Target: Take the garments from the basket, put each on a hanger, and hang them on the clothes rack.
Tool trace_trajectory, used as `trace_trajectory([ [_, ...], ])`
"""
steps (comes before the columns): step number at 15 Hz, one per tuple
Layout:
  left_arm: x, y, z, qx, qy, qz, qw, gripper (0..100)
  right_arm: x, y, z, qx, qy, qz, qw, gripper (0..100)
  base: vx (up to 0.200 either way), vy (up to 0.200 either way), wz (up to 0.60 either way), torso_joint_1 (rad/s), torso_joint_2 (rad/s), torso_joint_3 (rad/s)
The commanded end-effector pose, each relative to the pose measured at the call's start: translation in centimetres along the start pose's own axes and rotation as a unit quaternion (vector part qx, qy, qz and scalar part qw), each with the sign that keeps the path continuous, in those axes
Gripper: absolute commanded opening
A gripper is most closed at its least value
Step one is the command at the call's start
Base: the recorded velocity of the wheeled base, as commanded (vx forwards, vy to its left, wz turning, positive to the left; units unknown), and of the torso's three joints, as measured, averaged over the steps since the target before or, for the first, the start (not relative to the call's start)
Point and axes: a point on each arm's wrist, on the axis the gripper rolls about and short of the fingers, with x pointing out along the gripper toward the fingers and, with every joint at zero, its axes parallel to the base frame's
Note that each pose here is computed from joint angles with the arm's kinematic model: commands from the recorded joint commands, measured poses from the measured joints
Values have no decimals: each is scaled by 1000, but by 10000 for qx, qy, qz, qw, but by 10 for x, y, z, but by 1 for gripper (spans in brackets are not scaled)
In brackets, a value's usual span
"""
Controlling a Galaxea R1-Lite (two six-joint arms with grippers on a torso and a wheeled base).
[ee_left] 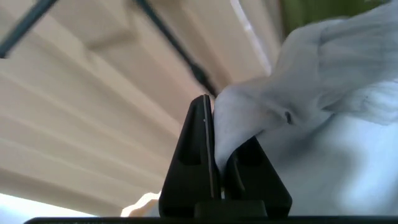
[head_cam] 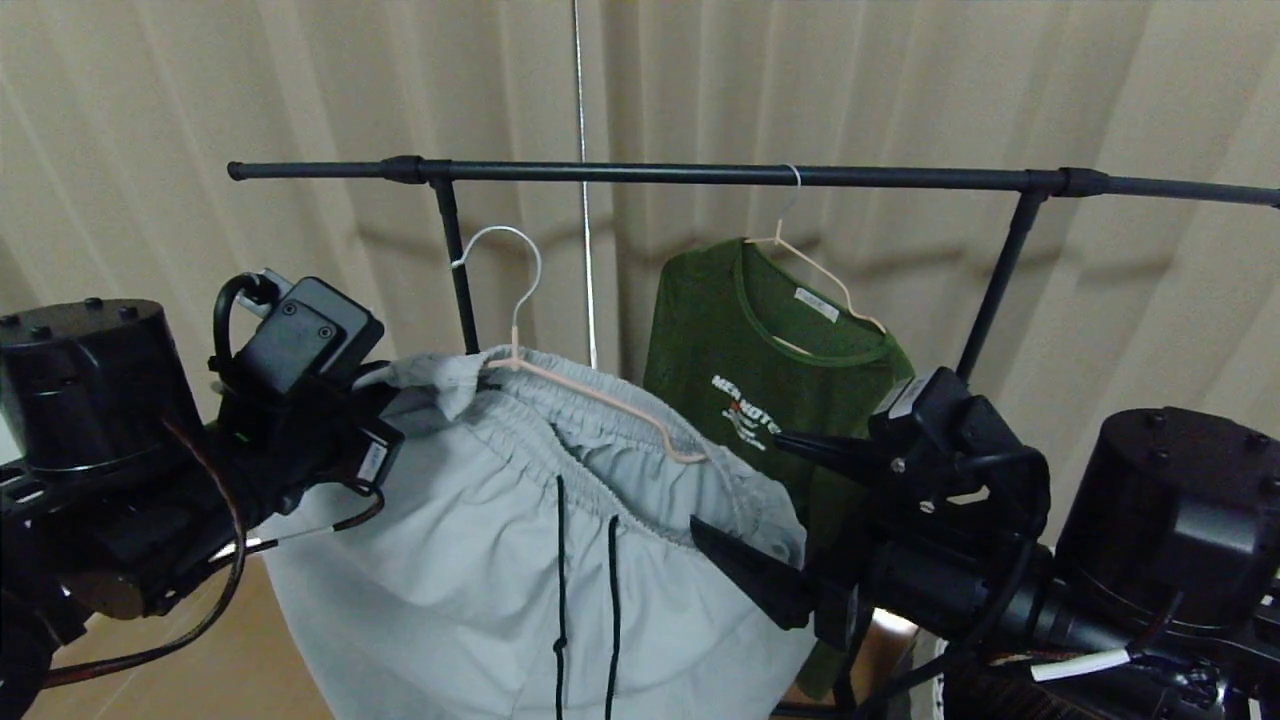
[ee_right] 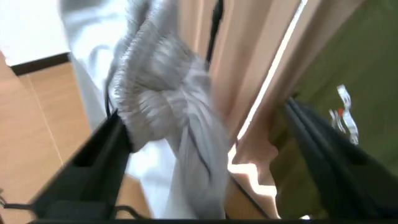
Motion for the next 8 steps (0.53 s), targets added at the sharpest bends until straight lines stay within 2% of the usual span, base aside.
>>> trace_trajectory([
  [1,0,-11,4,-80,-54,-161,9998,0,3,1,5,-90,-87,7,9999,100,0,0,0,0,0,0],
  [4,5,-14,7,-178,-73,-211,9996,0,6,2,10,-428,-190,33,9989,100,0,0,0,0,0,0],
  [6,2,-23,11,-353,-146,-377,9986,0,24,2,13,-574,-309,-13,9979,100,0,0,0,0,0,0],
  [8,0,-27,13,-353,-180,-418,9983,0,43,-11,13,-854,-473,-283,9948,100,0,0,0,0,0,0],
])
